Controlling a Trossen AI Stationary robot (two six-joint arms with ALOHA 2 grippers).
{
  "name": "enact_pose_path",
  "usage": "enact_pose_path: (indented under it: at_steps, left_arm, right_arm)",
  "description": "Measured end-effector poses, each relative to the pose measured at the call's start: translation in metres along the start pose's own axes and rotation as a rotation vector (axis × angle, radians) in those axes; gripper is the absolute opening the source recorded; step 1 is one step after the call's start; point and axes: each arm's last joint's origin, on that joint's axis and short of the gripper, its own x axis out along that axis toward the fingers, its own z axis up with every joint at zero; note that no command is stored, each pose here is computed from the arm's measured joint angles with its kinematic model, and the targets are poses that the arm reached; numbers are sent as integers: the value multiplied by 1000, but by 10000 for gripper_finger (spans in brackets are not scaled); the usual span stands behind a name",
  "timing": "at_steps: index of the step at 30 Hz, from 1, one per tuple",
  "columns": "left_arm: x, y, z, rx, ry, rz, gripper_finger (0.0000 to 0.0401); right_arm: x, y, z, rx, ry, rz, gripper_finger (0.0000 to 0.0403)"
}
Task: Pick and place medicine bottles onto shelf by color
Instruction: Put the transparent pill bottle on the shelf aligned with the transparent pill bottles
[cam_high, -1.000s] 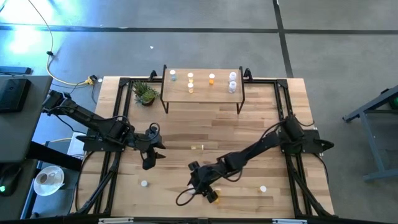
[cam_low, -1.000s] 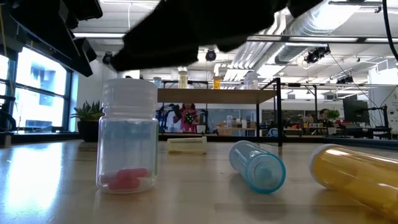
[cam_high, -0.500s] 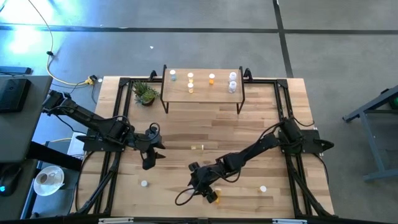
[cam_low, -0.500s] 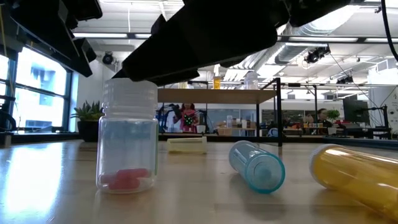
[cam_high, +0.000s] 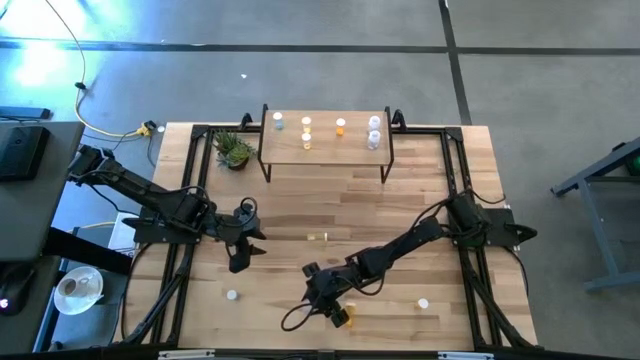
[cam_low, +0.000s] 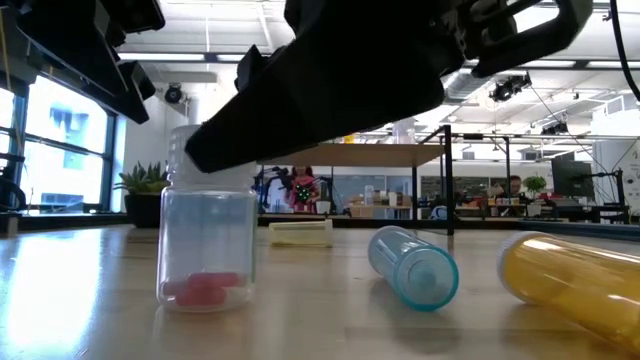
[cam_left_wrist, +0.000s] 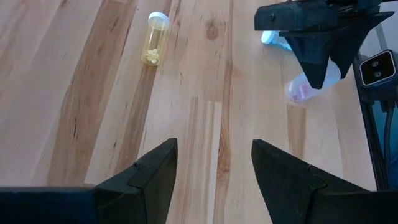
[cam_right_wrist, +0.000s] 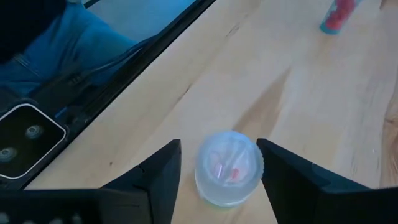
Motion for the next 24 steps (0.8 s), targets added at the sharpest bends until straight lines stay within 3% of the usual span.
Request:
enact_pose_path:
  at_steps: [8,15,24]
  left_arm:
    - [0,0,0,0,-1,-1,197]
    - [0,0,0,0,-1,0,197]
    - [0,1,1,-1,-28,31,197]
  right_arm:
    - [0,0,0,1,3,1,118]
    - [-5,-4,4,4,-2,-39,127]
    - [-52,-23,35,18,-37,-149,128]
